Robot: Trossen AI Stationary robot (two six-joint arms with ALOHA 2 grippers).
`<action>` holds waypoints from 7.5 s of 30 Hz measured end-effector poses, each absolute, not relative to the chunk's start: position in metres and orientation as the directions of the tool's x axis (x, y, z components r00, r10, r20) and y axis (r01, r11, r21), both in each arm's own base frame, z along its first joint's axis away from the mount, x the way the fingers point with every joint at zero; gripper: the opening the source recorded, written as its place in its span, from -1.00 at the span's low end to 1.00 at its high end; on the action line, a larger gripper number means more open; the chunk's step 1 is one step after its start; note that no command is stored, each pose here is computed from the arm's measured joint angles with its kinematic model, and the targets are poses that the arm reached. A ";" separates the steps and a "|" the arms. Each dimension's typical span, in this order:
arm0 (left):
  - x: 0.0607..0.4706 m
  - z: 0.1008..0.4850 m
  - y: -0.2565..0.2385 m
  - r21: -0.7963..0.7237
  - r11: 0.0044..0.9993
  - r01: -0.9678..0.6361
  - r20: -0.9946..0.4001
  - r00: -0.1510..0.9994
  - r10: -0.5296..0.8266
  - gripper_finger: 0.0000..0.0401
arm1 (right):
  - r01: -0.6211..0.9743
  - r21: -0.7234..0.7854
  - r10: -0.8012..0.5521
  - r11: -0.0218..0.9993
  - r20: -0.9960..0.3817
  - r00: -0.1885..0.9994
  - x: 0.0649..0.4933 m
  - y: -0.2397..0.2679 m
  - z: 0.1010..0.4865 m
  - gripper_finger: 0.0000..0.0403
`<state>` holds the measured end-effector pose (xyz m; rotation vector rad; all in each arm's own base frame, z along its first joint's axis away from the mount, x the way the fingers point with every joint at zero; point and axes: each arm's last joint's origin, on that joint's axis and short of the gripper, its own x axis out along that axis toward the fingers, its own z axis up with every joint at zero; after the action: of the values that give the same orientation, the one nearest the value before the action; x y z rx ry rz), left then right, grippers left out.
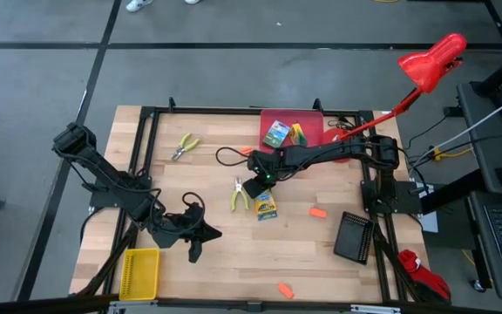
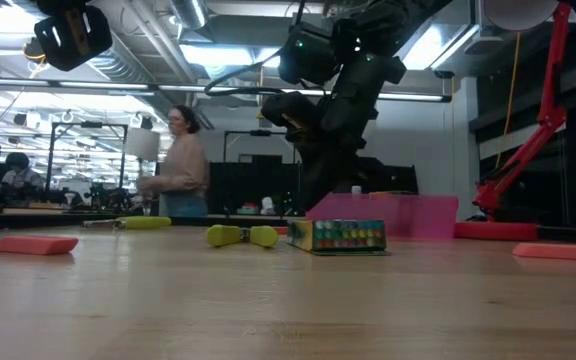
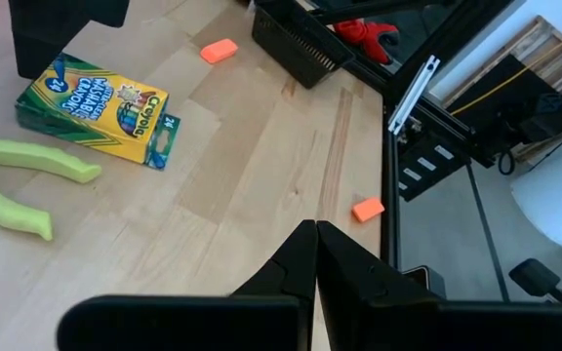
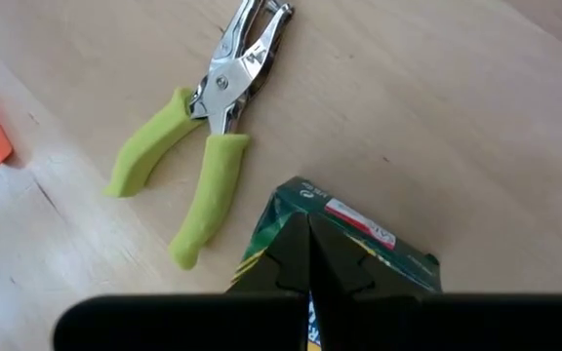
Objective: Pick & Place School Supplies
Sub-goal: Put the yellow crayon box into the red bin
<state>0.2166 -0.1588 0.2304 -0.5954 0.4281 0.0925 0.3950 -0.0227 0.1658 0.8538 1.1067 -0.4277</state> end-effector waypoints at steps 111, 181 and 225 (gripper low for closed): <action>0.365 0.226 -0.052 0.388 0.919 0.068 -0.722 0.642 0.258 -0.32 | 0.710 0.400 0.114 0.580 -0.903 0.415 0.401 -0.071 0.132 -1.00; 0.380 0.209 -0.033 0.359 0.932 0.047 -0.725 0.643 0.246 -0.34 | 0.703 0.420 0.107 0.574 -0.890 0.444 0.403 -0.076 0.133 -1.00; 0.381 0.200 -0.037 0.320 0.944 -0.073 -0.730 0.617 0.295 -0.99 | 0.665 0.486 0.074 0.567 -0.834 0.547 0.413 -0.076 0.139 -0.62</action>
<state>0.3814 -0.0369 0.2001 0.2710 0.8834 0.2153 0.4132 -0.0765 0.1392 0.9189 0.9444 -0.4159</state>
